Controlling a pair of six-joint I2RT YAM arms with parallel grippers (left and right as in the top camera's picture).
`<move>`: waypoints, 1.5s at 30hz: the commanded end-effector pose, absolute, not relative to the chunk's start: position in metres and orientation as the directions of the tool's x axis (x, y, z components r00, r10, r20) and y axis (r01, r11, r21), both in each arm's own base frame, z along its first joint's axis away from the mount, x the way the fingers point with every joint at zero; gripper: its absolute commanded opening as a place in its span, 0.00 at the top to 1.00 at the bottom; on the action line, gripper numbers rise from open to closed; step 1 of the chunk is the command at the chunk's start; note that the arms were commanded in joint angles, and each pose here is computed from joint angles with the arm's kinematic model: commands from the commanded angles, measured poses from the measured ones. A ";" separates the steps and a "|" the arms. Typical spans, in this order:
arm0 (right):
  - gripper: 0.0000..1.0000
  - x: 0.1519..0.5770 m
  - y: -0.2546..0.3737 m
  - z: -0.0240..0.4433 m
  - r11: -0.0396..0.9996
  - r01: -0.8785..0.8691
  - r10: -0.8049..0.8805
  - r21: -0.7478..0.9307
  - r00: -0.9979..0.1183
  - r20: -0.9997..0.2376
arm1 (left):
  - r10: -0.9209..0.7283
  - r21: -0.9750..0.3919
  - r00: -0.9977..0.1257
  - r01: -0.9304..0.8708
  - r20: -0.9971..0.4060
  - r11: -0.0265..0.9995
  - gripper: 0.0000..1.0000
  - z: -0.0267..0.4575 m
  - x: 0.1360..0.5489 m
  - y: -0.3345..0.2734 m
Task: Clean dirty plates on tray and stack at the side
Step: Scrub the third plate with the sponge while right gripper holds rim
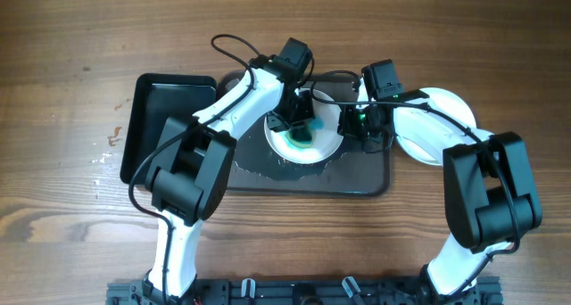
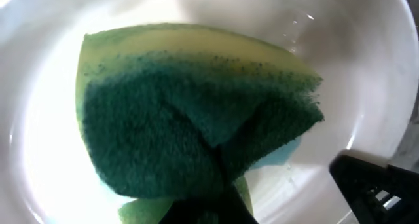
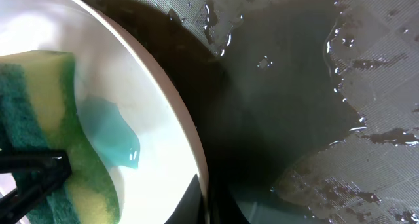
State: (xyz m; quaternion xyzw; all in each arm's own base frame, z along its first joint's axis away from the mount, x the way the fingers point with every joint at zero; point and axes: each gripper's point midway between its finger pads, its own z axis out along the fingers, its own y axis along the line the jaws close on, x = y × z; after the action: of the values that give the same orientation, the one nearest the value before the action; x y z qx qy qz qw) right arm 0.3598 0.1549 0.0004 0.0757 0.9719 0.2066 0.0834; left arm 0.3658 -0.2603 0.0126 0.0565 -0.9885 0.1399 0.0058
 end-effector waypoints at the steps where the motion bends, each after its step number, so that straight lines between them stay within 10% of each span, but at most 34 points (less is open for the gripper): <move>1: 0.96 0.356 0.162 -0.008 0.904 0.108 0.164 0.414 -0.981 -0.103 | -0.155 -0.100 -0.987 -0.150 -0.045 0.984 0.96 0.001 0.378 -0.228; 8: 0.96 0.346 0.174 0.004 0.817 0.203 0.221 0.540 -0.975 0.032 | -0.260 0.095 -0.965 -0.255 0.036 0.962 0.96 0.000 0.367 -0.150; 19: 0.96 0.349 0.176 0.005 0.809 0.225 0.246 0.542 -0.969 0.035 | 0.054 -0.317 -0.996 0.028 0.074 0.948 0.96 0.009 0.348 -0.273; 29: 0.96 0.348 0.175 0.004 0.812 0.225 0.246 0.539 -0.969 0.034 | -0.218 0.167 -0.943 -0.264 -0.251 0.950 0.96 0.007 0.411 -0.156; 33: 0.96 0.349 0.175 0.004 0.812 0.223 0.245 0.540 -0.969 0.033 | -0.245 0.238 -0.953 -0.284 -0.180 0.929 0.96 0.007 0.395 -0.129; 39: 0.96 0.349 0.175 0.004 0.812 0.221 0.244 0.540 -0.969 0.030 | 0.020 -0.228 -0.986 -0.018 0.164 0.973 0.96 0.006 0.340 -0.227; 45: 0.96 0.349 0.175 0.004 0.813 0.222 0.245 0.538 -0.969 0.029 | 0.117 -0.421 -0.986 0.055 0.122 0.905 0.96 0.017 0.340 -0.278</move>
State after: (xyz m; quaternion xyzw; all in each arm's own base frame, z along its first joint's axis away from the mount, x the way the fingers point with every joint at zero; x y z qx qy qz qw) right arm 0.3465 0.1711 0.0037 0.1233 0.9548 0.2694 0.0224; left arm 0.3595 -0.2399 0.0181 0.0013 -0.9898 0.1377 0.0368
